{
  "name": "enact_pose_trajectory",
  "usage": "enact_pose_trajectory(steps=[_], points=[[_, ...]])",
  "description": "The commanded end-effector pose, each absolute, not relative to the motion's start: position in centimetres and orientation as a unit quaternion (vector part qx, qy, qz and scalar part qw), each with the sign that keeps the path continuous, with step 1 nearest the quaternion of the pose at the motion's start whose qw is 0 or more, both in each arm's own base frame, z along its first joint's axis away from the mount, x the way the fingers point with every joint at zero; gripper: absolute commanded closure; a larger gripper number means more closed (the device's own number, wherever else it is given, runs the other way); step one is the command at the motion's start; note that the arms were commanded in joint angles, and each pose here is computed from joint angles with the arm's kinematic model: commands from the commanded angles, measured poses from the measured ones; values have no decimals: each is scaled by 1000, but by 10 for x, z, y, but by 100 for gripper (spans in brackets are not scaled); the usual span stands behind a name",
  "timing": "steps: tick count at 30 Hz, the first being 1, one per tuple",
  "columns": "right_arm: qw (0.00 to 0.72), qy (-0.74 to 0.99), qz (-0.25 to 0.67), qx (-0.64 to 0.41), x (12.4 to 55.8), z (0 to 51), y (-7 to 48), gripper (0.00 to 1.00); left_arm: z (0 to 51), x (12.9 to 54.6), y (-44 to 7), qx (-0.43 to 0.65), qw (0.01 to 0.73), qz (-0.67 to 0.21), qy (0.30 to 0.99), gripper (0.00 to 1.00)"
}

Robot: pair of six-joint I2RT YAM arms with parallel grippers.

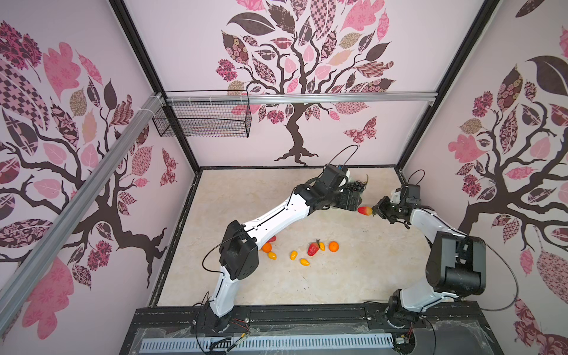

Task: Place and organize the fake fruits in the fruit bowl
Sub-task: 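Close the right gripper on the strawberry and lift it into the bowl, then open the right gripper to release the strawberry beside the grapes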

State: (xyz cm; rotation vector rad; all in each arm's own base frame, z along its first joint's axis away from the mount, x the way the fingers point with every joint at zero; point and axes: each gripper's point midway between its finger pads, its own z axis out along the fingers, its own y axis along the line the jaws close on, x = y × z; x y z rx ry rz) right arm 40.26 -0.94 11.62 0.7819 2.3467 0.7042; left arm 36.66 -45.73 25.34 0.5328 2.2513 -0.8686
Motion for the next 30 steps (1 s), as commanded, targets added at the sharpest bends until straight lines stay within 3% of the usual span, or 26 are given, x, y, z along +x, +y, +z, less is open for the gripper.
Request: enact_pose_trajectory(steps=[1,8,14,30], points=[[314,877,249,266,397,143,-7,100,268,376,-442,177,360,-335,853,1],[357,868,273,214,411,180,31,100,264,389,-412,157,360,-333,857,1],[342,864,308,206,439,179,69,100,254,400,-384,141,367,-322,861,1],[364,774,333,397,515,171,105,100,236,461,-349,86,380,-304,869,1]])
